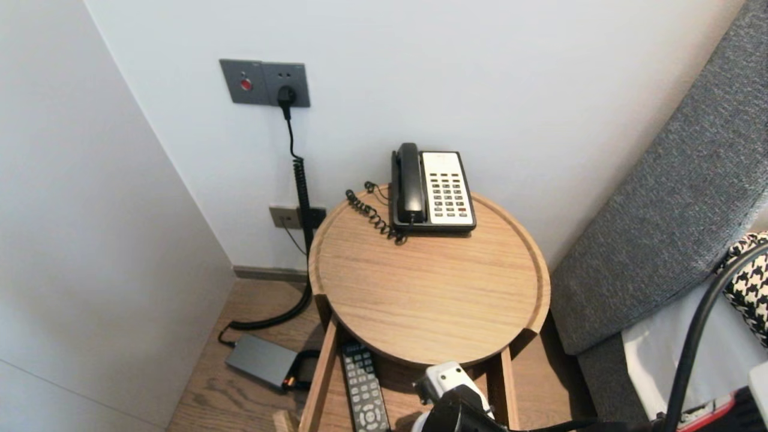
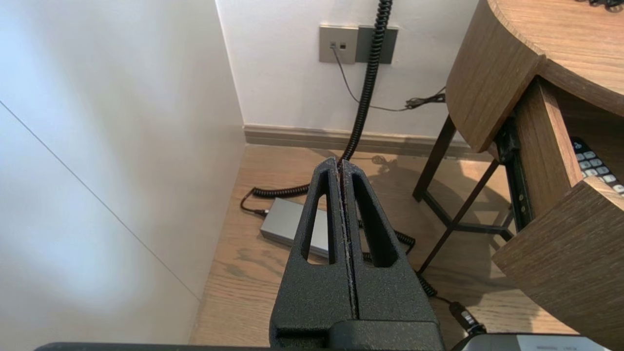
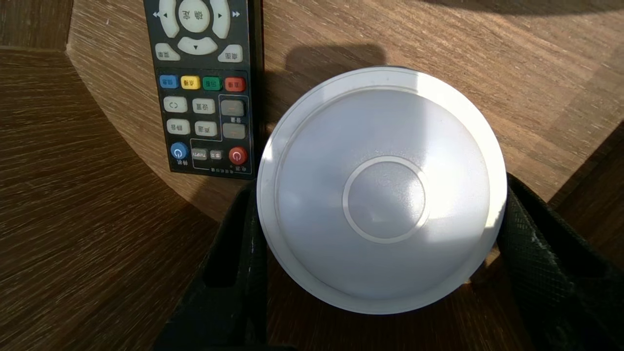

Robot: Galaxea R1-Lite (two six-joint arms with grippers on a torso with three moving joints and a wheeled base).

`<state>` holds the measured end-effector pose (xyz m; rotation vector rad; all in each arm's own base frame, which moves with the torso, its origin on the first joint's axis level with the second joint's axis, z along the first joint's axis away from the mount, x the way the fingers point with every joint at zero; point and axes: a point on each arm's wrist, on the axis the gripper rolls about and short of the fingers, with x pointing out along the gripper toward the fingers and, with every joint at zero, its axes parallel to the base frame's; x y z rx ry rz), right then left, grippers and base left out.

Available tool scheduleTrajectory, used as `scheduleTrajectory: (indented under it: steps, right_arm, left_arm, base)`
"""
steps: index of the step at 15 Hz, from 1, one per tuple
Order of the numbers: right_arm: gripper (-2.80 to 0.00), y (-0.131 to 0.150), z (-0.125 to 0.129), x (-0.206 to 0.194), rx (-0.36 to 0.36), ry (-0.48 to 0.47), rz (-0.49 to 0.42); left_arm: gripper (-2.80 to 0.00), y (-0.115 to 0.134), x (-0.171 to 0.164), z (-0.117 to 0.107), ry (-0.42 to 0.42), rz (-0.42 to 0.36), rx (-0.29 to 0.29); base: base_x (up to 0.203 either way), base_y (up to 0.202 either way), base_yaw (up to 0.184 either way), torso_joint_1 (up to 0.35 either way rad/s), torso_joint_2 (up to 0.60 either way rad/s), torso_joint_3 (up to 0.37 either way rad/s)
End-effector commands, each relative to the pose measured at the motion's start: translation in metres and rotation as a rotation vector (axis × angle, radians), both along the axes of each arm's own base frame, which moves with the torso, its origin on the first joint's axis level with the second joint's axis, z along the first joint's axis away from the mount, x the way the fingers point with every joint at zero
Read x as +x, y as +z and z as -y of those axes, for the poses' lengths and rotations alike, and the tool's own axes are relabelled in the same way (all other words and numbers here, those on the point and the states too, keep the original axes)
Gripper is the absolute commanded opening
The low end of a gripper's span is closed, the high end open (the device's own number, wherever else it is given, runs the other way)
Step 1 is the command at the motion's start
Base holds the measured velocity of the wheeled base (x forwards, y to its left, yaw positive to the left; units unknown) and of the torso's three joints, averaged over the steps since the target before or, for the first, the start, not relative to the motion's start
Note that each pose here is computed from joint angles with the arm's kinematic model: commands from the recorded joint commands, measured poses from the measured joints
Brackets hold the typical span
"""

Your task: Put the remote controls on the table in the drawer one by one

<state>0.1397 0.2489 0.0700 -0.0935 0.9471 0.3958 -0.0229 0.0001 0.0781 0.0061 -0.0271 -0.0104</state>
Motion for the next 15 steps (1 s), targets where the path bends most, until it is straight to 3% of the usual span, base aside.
scheduleTrajectory:
  steps: [1, 15]
  right_arm:
    - [-2.80, -0.004, -0.003, 0.002, -0.010, -0.007, 0.001]
    - [-2.80, 0.020, -0.003, 0.005, 0.050, 0.009, 0.065]
  left_arm:
    - [-2.80, -0.003, 0.001, 0.000, 0.000, -0.012, 0.000]
    - [-2.80, -0.003, 0.001, 0.000, 0.000, -0.012, 0.000]
  base:
    - [0.000, 0.000, 0.000, 0.000, 0.00, 0.000]
    - [0.000, 0.000, 0.000, 0.000, 0.00, 0.000]
